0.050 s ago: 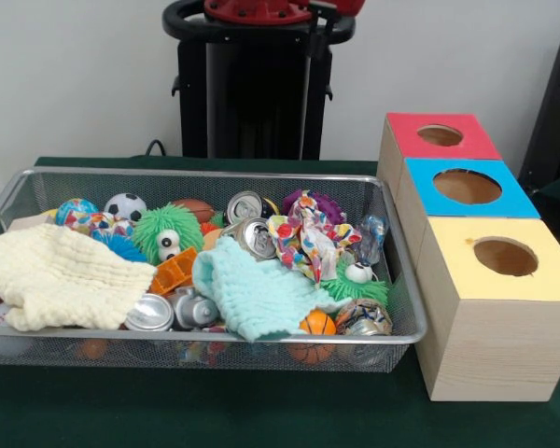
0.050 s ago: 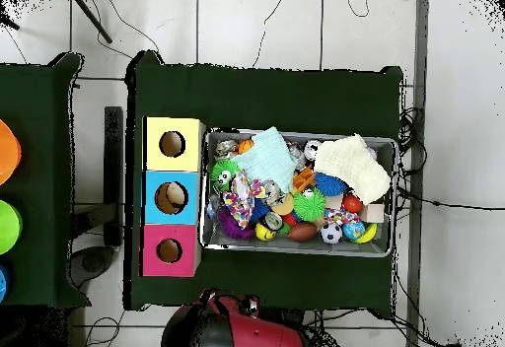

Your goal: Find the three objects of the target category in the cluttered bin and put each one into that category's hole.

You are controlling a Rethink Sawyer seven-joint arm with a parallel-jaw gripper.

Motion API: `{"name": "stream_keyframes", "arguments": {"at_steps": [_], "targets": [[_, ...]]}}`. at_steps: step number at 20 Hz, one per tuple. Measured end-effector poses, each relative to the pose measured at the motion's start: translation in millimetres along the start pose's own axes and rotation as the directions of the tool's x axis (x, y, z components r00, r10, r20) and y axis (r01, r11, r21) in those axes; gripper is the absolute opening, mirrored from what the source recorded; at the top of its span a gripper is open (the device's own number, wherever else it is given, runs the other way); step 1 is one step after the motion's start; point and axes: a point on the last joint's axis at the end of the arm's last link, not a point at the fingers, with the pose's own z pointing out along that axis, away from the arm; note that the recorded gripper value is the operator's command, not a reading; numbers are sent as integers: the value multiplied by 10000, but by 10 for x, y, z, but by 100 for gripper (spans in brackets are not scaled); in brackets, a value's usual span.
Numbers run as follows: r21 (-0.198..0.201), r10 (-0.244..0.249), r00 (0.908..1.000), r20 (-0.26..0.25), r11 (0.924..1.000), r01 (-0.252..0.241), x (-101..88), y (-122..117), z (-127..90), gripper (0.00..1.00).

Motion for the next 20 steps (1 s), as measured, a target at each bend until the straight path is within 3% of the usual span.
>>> {"name": "stream_keyframes", "arguments": {"at_steps": [6, 20], "targets": [[-25, -105, 9998, 148, 9999, 105, 105, 50, 91, 0], [-148, -524, 9986, 39, 9985, 524, 149, 206, 317, 0]]}}
